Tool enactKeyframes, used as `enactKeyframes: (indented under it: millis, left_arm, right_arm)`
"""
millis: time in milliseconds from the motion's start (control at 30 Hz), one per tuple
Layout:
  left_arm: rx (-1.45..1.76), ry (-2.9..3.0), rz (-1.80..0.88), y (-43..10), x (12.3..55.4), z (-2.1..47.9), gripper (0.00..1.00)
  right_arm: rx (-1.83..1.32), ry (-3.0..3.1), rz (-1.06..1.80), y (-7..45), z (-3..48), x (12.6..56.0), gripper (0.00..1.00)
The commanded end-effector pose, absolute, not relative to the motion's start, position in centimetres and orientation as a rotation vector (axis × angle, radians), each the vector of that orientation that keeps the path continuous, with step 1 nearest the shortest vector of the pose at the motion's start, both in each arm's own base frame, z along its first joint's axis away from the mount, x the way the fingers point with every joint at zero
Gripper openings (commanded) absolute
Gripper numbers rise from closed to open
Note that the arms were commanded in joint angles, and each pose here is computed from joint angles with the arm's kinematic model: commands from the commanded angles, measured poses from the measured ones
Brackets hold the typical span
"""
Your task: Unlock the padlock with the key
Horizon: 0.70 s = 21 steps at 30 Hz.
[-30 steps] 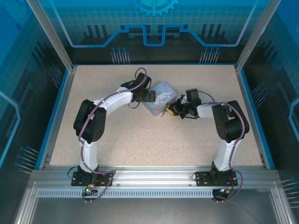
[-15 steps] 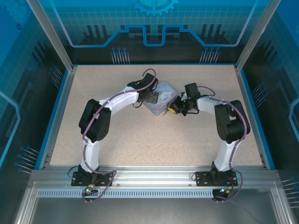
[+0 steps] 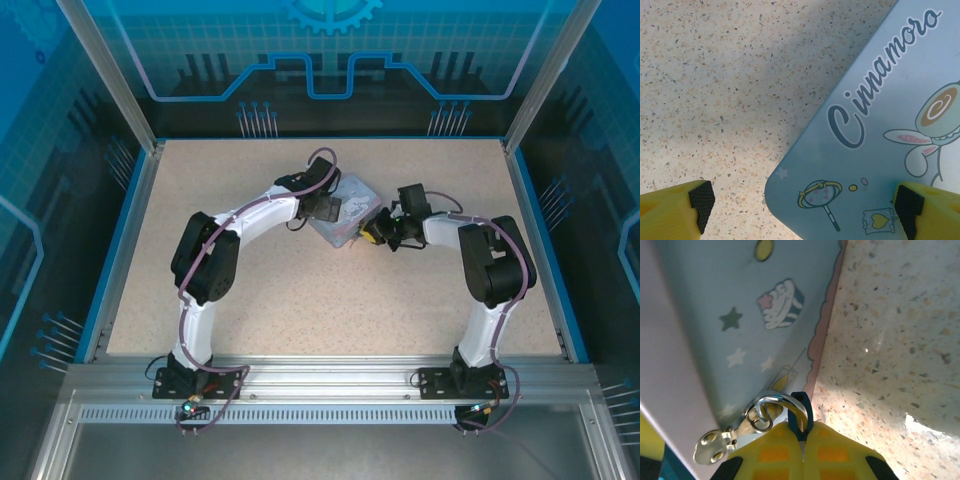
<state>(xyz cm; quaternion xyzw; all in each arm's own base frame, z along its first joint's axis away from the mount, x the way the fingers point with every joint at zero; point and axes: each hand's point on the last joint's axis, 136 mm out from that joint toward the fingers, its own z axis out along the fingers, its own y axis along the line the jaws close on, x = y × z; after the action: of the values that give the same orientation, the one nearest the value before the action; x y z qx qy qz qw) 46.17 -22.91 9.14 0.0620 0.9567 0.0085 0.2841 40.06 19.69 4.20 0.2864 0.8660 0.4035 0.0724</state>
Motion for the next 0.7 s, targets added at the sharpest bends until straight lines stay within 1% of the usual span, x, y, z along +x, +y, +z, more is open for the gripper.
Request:
enactKeyframes:
  millis: [0, 333, 533, 667]
  left_arm:
    - [0.249, 2.724, 0.122, -21.7, 43.5, 4.0, 0.94]
    - [0.250, 2.748, 0.118, -21.7, 43.0, 2.9, 0.93]
    - [0.249, 2.747, 0.100, -21.9, 43.1, 3.1, 0.94]
    - [0.243, 2.731, 0.076, -22.2, 43.6, 4.1, 0.98]
  right_arm:
    - [0.890, 2.460, 1.326, 19.4, 6.1, 42.4, 0.00]
    - [0.950, 2.436, 1.338, 16.9, 5.7, 43.1, 0.00]
    - [0.935, 2.486, 1.254, 15.2, 5.8, 41.3, 0.00]
    - [0.905, 2.507, 1.208, 14.6, 6.3, 39.7, 0.00]
